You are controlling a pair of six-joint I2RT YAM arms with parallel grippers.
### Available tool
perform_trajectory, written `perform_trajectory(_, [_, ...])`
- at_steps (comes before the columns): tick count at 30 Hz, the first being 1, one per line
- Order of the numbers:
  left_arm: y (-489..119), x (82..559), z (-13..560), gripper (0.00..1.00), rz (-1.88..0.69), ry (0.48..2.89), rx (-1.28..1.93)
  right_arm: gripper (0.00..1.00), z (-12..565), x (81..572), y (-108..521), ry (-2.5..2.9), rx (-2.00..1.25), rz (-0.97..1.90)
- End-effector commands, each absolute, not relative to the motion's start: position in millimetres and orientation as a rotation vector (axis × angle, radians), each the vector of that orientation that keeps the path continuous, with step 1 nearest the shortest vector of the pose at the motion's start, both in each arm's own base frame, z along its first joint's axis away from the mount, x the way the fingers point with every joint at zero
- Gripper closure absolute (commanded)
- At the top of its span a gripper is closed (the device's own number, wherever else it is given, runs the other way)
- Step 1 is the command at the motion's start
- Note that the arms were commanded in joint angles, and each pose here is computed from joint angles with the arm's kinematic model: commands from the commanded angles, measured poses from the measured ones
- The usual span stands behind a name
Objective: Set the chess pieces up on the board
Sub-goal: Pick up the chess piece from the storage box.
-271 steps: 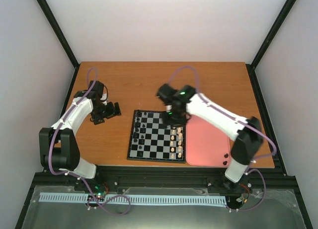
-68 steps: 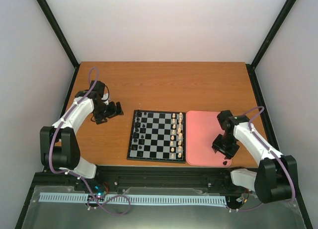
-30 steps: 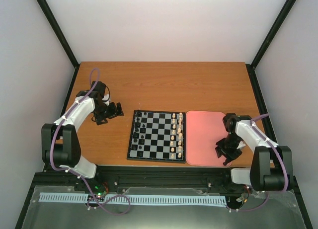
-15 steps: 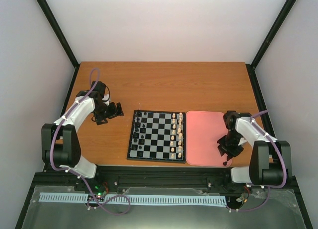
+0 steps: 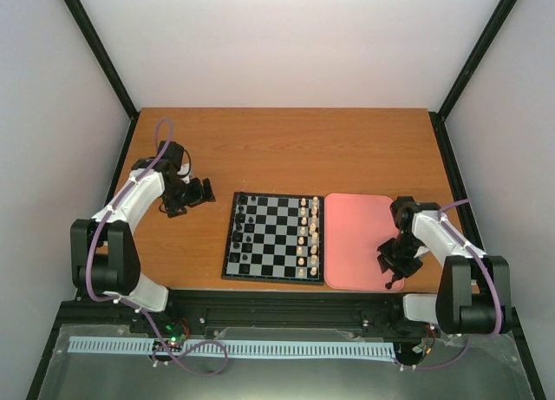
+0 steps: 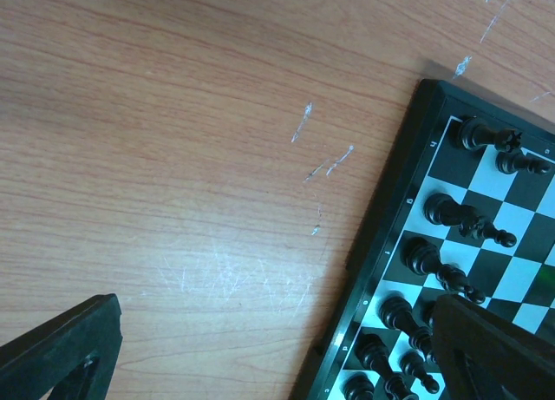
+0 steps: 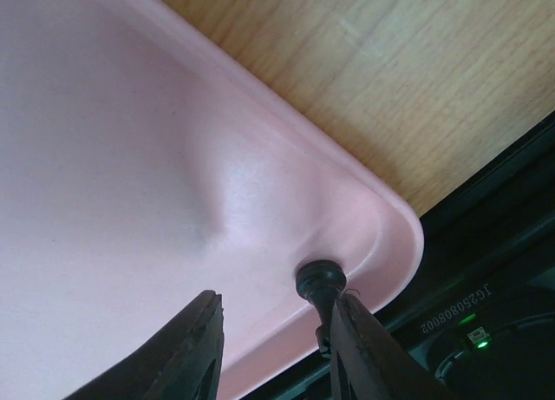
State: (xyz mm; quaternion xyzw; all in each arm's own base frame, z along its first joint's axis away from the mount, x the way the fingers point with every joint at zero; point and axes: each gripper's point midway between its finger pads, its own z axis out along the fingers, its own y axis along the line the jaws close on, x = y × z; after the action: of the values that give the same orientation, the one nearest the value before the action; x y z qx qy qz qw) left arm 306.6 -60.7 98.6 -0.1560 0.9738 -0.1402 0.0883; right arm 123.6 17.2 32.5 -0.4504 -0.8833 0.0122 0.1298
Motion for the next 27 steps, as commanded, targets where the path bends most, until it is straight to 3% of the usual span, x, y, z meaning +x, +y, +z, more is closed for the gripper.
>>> perform_trajectory(1, [-63,316,113,0.0,-0.428,2.856,-0.449,0.64,33,120,19,-2.542,-1.35,0.014])
perform_trajectory(16, [-62,318,112,0.0,-0.421,2.854,-0.449,0.66,32,133,31,-2.581,-1.373,-0.138])
perform_trajectory(20, [-62,318,112,0.0,-0.421,2.853,-0.448,0.74,35,131,30,-2.591,-1.35,-0.13])
perform_trajectory(27, [-62,316,112,0.0,-0.424,2.851,-0.446,0.72,46,132,16,-2.63,-1.294,-0.001])
